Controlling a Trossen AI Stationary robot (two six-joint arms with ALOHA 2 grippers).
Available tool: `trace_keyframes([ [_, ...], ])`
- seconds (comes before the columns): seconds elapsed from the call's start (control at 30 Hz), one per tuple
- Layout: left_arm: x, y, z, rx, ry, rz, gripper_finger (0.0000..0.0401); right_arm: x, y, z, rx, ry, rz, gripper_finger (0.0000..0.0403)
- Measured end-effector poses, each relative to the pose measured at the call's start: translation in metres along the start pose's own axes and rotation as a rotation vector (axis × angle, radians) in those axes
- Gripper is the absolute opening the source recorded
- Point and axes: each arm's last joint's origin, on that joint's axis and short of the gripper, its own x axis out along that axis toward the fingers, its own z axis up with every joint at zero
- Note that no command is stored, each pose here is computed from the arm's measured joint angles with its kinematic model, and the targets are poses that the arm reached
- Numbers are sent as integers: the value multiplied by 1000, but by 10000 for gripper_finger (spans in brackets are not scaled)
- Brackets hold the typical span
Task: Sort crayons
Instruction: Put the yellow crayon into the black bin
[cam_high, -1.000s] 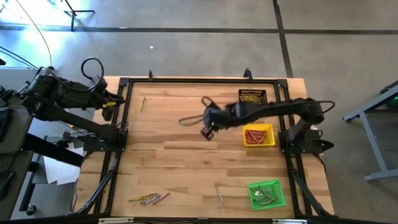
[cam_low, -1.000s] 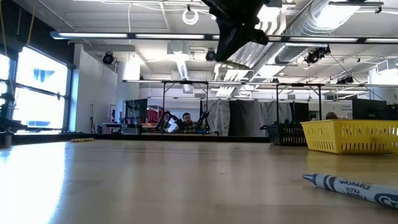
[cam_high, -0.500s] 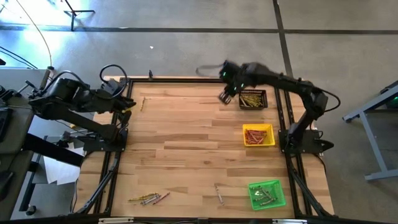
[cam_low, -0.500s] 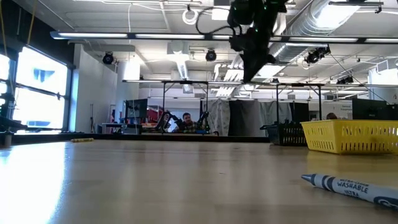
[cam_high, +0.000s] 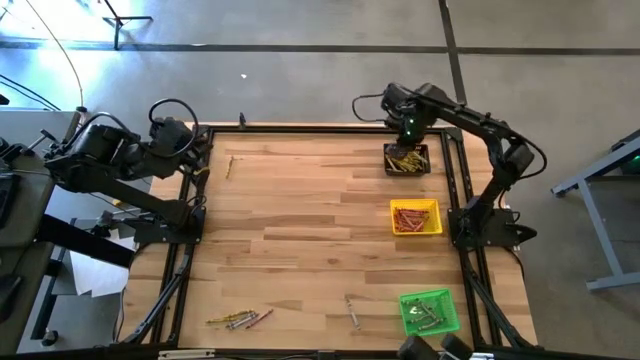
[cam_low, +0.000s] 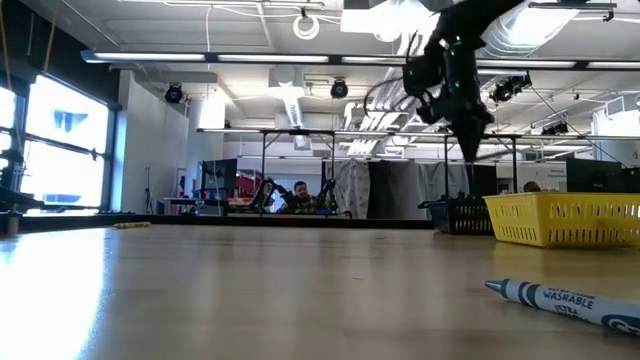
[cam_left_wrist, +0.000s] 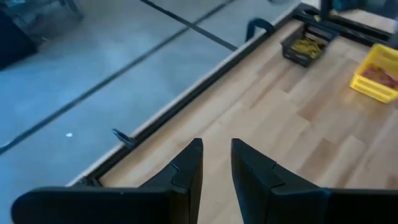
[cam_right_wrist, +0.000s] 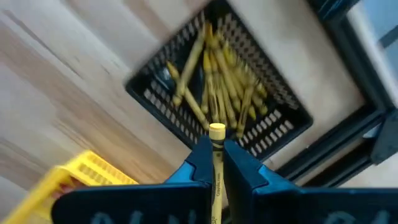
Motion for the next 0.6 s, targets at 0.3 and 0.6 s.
trace_keyframes([
  [0.3,0,0,2,-42,-44,39,70,55,1,-13,-66,82,-52,7],
  [0.6,2,-12,18,-222,-180,43,70,66,2,-3,-247,-39,-60,7],
])
